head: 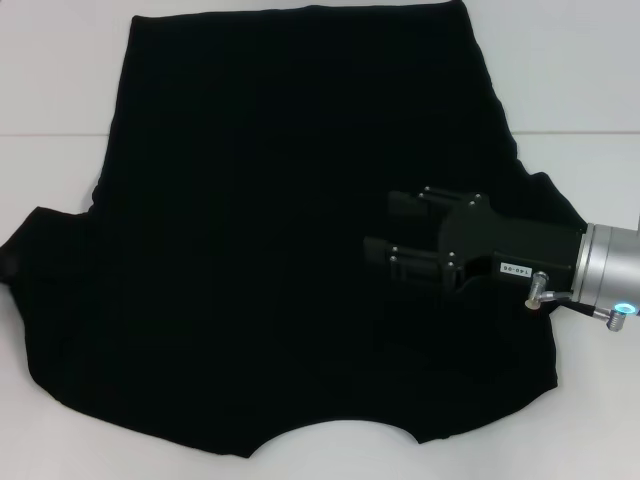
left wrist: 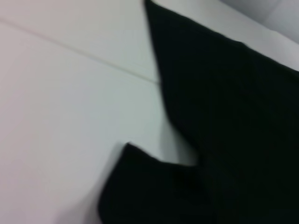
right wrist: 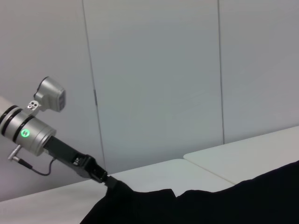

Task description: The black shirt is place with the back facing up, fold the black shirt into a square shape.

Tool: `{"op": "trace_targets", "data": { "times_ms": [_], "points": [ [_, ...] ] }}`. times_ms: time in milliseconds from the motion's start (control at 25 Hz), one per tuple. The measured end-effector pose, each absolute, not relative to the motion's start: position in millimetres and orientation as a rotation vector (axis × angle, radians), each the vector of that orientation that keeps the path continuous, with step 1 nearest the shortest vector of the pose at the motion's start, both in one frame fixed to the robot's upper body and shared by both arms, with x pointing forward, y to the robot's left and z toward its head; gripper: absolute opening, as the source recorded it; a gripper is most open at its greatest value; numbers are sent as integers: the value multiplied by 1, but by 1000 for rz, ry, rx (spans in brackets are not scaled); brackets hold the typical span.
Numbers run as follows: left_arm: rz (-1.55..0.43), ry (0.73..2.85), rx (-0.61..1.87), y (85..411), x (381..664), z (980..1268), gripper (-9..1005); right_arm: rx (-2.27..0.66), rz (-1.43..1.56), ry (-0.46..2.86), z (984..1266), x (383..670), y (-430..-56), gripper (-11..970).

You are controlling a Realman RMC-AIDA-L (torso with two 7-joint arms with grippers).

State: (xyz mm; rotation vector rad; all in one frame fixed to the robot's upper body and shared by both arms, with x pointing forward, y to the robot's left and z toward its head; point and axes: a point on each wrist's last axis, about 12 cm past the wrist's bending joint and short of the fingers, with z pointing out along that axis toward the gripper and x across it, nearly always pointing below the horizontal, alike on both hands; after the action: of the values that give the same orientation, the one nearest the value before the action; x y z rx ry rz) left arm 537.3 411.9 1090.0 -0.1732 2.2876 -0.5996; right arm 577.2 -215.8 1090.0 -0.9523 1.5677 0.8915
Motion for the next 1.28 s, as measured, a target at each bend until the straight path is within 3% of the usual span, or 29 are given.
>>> {"op": "trace_targets", "data": {
  "times_ms": [480,760,1040,1280],
  "points": [
    [-761,2214,162,340,585,1100,0,-947,893,1572,1089,576,-217,746],
    [-810,2196,339,303,586,1092,0,-928,891,1577,1087,575,-220,746],
    [-882,2184,339,286,584,1080,1,-920,887,1576,1088,575,-221,745],
    [-937,2138,342,273,585,1079,102,-884,876,1577,1090,578,-227,745]
  ]
}}
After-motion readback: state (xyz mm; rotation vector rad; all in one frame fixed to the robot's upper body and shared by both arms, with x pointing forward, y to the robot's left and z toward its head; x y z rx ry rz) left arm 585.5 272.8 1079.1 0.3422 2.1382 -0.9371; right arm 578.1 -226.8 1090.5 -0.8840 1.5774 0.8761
